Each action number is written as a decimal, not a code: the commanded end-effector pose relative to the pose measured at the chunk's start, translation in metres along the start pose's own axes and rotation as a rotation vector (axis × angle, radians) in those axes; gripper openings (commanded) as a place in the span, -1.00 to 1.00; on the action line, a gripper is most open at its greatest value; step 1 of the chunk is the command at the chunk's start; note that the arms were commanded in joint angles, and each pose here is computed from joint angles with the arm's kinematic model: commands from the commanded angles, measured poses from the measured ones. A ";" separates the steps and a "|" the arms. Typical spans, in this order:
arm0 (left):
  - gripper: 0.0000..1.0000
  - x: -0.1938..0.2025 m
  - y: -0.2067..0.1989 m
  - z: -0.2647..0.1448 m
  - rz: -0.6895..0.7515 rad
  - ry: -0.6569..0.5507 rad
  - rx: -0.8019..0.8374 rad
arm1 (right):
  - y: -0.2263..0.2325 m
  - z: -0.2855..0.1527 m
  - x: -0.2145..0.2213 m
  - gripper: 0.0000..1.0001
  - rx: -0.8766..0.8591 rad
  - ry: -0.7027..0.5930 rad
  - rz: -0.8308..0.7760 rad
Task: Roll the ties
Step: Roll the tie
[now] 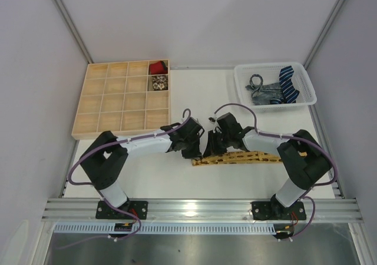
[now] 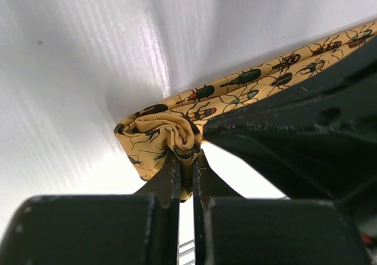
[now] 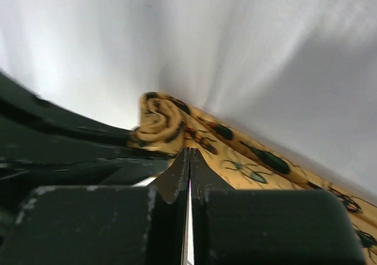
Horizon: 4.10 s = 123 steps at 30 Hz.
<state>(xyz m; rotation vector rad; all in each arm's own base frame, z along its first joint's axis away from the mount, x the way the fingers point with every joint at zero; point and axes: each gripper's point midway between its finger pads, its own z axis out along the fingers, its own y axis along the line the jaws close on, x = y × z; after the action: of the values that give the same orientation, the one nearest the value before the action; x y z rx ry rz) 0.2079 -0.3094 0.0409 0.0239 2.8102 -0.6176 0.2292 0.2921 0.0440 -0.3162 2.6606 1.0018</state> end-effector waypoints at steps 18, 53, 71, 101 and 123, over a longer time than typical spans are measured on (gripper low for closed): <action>-0.99 0.005 -0.022 0.018 0.057 0.029 -0.013 | -0.045 0.018 0.032 -1.00 0.063 0.048 0.066; 0.20 0.036 0.005 0.037 0.096 0.016 -0.041 | -0.030 -0.041 -0.019 -0.99 -0.056 -0.032 0.126; 0.29 0.040 -0.001 0.039 0.117 -0.005 0.007 | -0.002 -0.038 0.011 -0.98 -0.231 0.091 0.157; 0.47 0.018 0.003 -0.025 0.156 -0.125 0.205 | -0.065 -0.003 0.022 -1.00 0.047 0.064 0.056; 0.41 0.031 0.027 0.017 -0.165 0.021 0.248 | -0.071 -0.008 0.025 -1.00 0.079 0.049 0.046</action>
<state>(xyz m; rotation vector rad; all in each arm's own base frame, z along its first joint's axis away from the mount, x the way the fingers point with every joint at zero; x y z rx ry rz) 0.1932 -0.3095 0.0330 -0.0431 2.6500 -1.1079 0.2233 0.2573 0.0269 -0.2737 2.6977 1.1441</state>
